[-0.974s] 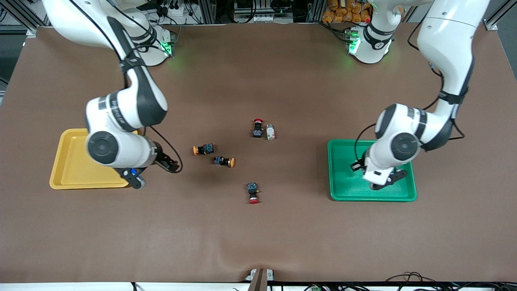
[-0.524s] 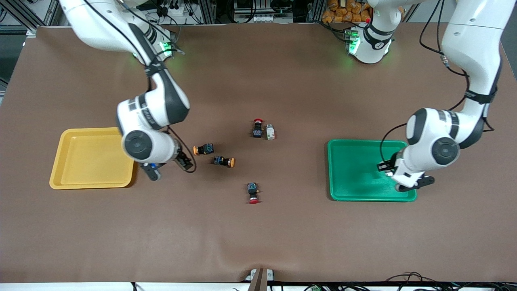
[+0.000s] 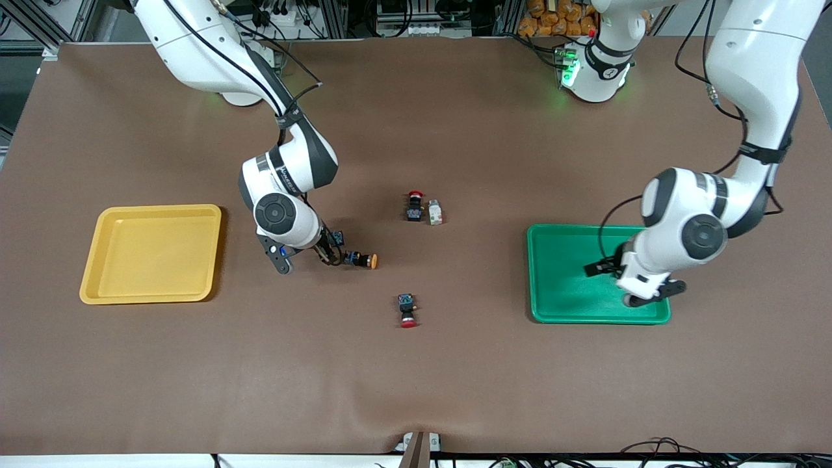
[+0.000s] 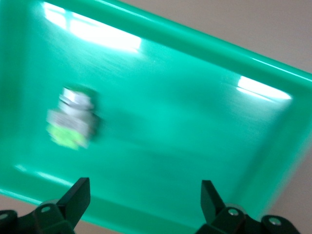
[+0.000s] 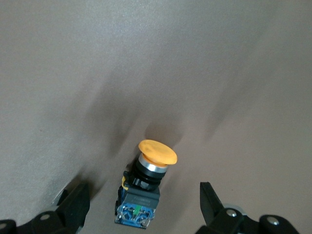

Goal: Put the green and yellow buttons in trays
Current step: 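Grasp a yellow button with the right gripper while the left gripper grasps a white button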

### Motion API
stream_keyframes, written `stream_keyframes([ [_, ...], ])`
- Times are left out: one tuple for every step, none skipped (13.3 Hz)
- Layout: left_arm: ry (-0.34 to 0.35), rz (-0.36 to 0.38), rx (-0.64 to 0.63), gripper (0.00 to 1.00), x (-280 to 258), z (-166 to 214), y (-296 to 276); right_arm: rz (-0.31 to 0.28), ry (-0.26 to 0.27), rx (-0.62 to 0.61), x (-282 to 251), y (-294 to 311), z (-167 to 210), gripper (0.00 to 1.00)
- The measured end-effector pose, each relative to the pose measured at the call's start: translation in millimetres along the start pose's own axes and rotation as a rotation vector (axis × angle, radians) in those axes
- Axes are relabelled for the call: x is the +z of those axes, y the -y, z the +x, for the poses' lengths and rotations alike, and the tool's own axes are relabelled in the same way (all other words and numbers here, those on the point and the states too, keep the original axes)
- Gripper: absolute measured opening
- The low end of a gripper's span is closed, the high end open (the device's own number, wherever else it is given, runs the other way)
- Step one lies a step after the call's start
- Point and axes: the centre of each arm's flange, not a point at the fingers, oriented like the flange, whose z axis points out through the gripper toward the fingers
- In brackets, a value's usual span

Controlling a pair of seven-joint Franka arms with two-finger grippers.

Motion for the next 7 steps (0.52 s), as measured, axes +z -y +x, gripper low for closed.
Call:
stream_keyframes([
  [0.003, -0.012, -0.024, 1.0, -3.7, -17.3, -27.7, 0.011, -0.002, -0.002, 4.5, -0.7, -1.3, 1.0],
  [0.003, -0.018, -0.039, 1.0, -6.2, -35.0, -54.1, 0.024, -0.006, -0.004, 11.2, -1.7, -2.8, 1.0],
  [0.002, -0.018, -0.046, 1.0, -6.7, -52.3, -78.0, 0.031, -0.008, -0.006, 18.7, -3.0, -3.8, 1.0],
  [0.002, -0.016, -0.042, 1.0, -5.3, -70.4, -101.0, 0.031, -0.01, -0.007, 25.4, -3.8, -4.9, 0.96],
  [0.003, -0.012, -0.027, 1.0, -2.2, -88.9, -122.2, 0.026, -0.01, -0.01, 31.1, -4.2, -6.6, 0.96],
  [0.006, -0.007, -0.007, 1.0, 2.0, -107.6, -141.7, 0.022, -0.011, -0.014, 35.9, -4.2, -9.0, 0.89],
  [0.009, -0.004, 0.012, 1.0, 6.5, -125.2, -159.3, 0.021, -0.012, -0.018, 40.3, -3.8, -11.3, 0.8],
])
